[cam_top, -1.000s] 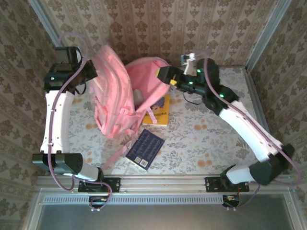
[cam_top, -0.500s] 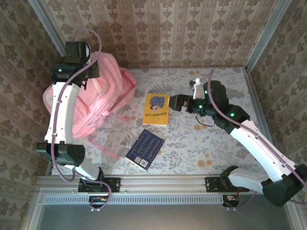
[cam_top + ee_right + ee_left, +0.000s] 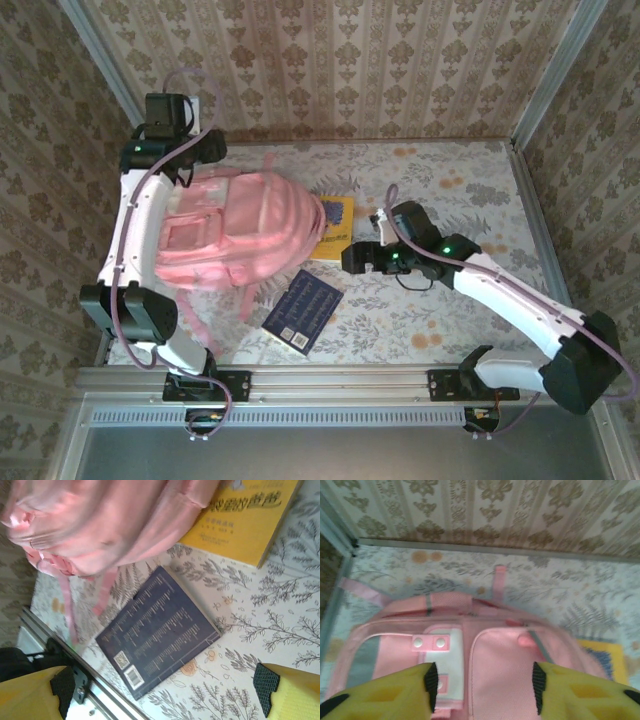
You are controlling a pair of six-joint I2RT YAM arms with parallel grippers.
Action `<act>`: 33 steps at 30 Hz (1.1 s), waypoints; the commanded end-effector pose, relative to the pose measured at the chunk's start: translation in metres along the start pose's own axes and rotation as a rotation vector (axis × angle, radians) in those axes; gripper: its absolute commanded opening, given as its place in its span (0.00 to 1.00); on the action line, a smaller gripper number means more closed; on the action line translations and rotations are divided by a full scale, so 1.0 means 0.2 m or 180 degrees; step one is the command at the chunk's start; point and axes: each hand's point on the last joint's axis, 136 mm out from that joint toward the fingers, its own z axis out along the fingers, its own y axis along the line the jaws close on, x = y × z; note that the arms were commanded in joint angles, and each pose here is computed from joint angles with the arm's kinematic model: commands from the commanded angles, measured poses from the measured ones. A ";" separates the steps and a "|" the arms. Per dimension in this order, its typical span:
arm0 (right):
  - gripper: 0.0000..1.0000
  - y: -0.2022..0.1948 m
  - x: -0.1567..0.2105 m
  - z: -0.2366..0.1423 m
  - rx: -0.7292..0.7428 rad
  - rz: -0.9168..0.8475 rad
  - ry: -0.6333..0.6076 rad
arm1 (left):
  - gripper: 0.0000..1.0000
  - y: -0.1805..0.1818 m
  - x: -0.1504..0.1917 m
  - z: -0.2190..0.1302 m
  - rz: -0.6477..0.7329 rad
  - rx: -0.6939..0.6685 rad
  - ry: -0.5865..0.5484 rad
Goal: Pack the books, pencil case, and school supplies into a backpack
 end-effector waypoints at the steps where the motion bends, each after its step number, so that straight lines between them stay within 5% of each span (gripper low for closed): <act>1: 0.94 -0.05 0.06 0.11 0.0176 -0.0128 0.0142 | 0.57 -0.16 0.05 -0.10 -0.0327 0.0381 -0.0062; 7: 0.94 -0.07 0.10 0.28 0.0314 -0.0291 0.0377 | 0.66 -0.21 0.54 -0.33 -0.1060 0.0607 -0.0030; 14: 0.95 -0.10 0.10 0.53 0.0334 -0.0266 0.0651 | 0.68 -0.21 1.32 -0.39 -0.1955 0.0741 0.0707; 19: 0.95 -0.12 0.09 0.71 0.0316 -0.0235 0.0776 | 0.69 -0.23 1.70 -0.38 -0.2176 0.0656 0.1185; 33: 0.89 -0.05 0.20 0.86 0.0153 -0.0173 0.0897 | 0.71 -0.23 2.23 -0.26 -0.2279 0.0275 0.1737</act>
